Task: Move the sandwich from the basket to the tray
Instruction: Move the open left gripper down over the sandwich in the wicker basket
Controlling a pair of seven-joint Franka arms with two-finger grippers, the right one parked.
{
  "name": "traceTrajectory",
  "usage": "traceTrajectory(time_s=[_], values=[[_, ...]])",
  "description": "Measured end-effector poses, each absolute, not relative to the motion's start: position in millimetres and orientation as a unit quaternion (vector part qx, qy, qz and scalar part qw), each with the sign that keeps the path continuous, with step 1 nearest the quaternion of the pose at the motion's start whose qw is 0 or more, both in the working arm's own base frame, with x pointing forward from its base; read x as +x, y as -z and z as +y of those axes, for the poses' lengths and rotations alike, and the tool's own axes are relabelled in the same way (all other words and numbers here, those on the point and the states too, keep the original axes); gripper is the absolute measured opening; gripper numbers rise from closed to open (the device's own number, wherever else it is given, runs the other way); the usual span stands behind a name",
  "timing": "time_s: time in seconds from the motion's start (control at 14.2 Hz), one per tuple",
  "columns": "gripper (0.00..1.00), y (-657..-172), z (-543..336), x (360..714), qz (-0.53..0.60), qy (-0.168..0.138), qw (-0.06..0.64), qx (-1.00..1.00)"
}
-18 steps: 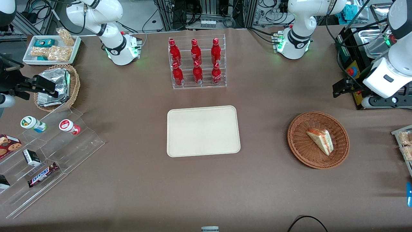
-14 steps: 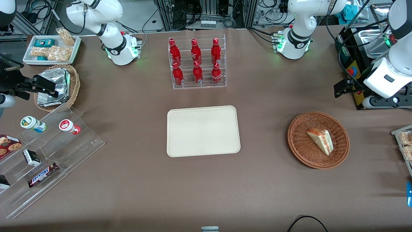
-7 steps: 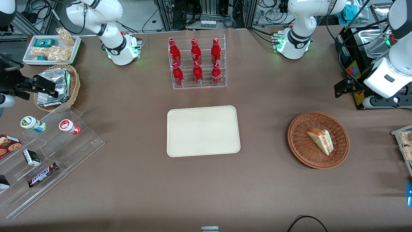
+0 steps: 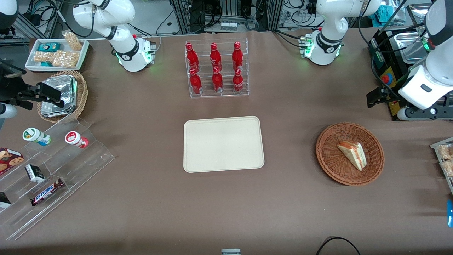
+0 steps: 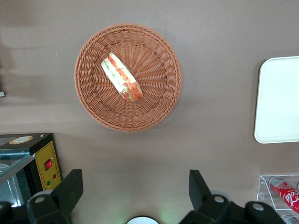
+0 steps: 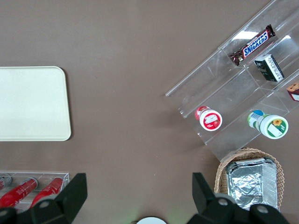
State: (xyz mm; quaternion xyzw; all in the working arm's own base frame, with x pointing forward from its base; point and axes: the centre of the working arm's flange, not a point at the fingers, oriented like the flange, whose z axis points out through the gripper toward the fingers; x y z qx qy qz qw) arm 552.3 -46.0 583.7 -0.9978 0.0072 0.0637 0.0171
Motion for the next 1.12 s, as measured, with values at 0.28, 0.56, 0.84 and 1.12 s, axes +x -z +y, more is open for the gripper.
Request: traceTrajectory(time_s=[0.28, 0.56, 0.84, 1.12], values=[[1.0, -535, -35, 570, 0.0, -0.096, 0.023, -0.995], [1.0, -466, -10, 601, -0.02, -0.119, 0.022, -0.992], [1.0, -402, 13, 616, -0.025, -0.099, 0.04, -0.994], [1.0, -340, 25, 609, -0.101, -0.055, 0.038, -0.993]])
